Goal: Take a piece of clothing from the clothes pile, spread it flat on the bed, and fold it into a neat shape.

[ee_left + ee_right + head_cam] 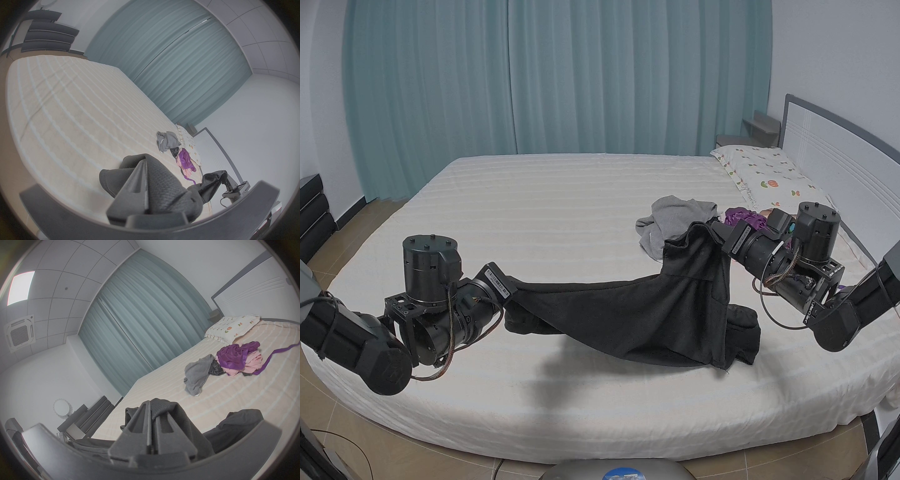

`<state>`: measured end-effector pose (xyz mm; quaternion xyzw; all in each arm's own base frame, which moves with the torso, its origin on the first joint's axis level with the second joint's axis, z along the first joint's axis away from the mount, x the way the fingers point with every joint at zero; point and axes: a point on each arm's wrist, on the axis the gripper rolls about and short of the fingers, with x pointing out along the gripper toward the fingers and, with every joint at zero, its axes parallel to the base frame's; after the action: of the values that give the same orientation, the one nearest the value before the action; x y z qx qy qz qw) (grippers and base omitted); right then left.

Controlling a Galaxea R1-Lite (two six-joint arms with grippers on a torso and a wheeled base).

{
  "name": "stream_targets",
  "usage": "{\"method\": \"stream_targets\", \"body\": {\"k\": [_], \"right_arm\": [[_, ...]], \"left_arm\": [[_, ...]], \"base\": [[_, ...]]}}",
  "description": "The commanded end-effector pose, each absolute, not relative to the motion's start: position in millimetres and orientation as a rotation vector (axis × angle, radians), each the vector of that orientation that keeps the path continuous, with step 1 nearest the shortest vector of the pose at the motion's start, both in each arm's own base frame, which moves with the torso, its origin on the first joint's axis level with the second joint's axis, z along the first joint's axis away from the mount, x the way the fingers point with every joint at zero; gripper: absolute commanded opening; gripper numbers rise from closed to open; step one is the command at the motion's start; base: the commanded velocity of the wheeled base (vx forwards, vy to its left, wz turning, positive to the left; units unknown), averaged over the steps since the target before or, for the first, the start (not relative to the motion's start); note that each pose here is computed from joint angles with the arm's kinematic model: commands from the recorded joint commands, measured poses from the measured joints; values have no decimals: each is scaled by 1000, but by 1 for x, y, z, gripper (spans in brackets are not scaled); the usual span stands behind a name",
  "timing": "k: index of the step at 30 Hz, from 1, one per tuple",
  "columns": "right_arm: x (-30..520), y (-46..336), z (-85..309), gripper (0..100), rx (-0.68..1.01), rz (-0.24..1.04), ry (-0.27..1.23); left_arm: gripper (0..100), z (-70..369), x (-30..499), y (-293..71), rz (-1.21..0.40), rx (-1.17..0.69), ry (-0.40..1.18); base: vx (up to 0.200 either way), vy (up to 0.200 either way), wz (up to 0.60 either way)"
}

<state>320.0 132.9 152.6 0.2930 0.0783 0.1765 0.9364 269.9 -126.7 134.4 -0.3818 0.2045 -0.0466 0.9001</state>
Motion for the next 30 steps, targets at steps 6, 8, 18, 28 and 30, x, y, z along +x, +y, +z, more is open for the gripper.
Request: {"method": "stream_targets", "body": {"k": [6, 8, 18, 28, 30], "right_arm": [[322, 134, 149, 0, 604, 358, 170], [322, 134, 149, 0, 604, 359, 172], [319, 132, 144, 0, 606, 351, 190], [302, 123, 142, 0, 626, 335, 214], [295, 120, 144, 0, 665, 335, 226]], "left_arm": [[0, 133, 271, -127, -93, -789, 427], [0, 133, 271, -127, -92, -789, 428], [0, 132, 270, -126, -92, -789, 431], [0, 124, 264, -124, -77, -781, 461], [0, 122, 260, -122, -72, -777, 470]], "base": [[0, 200, 0], [0, 200, 0], [0, 180, 0], [0, 0, 0], [-100, 0, 0]]}}
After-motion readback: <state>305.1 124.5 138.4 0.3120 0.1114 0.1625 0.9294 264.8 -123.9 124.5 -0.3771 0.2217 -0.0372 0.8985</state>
